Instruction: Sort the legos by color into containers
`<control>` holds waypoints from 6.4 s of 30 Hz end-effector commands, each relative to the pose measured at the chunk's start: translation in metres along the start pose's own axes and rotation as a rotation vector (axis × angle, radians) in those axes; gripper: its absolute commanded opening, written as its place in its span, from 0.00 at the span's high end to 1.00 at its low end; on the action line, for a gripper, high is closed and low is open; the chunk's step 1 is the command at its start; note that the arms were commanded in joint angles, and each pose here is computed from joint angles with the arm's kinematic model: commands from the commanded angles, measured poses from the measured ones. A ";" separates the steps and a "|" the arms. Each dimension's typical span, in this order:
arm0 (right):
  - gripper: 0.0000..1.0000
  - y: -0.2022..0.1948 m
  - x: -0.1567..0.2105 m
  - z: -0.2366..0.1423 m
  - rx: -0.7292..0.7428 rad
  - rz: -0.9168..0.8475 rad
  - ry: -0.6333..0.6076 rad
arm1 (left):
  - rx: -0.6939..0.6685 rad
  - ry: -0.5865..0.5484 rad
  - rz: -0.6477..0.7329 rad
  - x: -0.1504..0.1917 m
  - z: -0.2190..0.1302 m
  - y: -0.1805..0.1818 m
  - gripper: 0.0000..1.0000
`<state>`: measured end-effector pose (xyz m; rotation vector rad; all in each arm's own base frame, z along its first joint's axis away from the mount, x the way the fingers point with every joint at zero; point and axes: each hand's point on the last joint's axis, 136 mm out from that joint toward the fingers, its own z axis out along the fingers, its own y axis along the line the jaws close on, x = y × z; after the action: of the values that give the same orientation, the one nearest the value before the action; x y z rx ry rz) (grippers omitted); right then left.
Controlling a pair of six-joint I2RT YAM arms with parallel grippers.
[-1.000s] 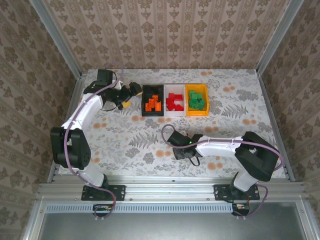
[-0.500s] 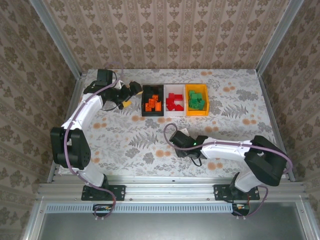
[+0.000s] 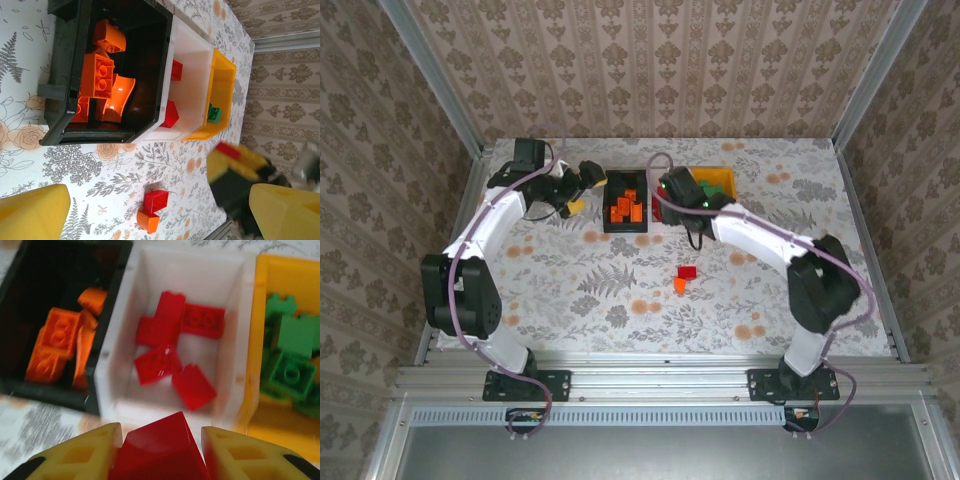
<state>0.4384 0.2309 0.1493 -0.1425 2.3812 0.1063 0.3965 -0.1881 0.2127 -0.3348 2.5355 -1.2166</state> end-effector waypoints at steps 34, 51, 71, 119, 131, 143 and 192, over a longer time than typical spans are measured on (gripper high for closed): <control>0.31 -0.016 0.048 -0.044 0.031 0.016 0.071 | 0.067 0.056 -0.013 0.015 0.010 -0.013 0.00; 0.21 -0.008 0.163 -0.006 0.085 0.127 0.223 | 0.049 0.121 0.028 0.039 0.031 -0.020 0.00; 0.49 -0.025 0.186 0.007 0.136 0.111 0.231 | 0.038 0.142 0.011 0.041 0.039 -0.012 0.00; 0.54 -0.012 -0.024 0.058 0.030 0.101 0.014 | 0.063 0.038 -0.086 -0.005 0.010 0.010 0.00; 0.38 -0.008 -0.045 -0.002 -0.014 0.063 -0.058 | 0.071 0.064 -0.070 0.005 0.017 0.004 0.00; 0.29 0.019 0.155 -0.055 -0.098 0.092 0.204 | 0.061 0.077 -0.059 0.012 0.022 0.001 0.00; 0.70 0.118 -0.012 0.022 -0.155 -0.057 0.013 | 0.103 -0.076 -0.151 -0.040 -0.030 0.023 0.00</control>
<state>0.4332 0.3513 0.1590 -0.2373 2.3333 0.3053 0.4237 -0.1393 0.2112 -0.5510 2.4344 -1.3132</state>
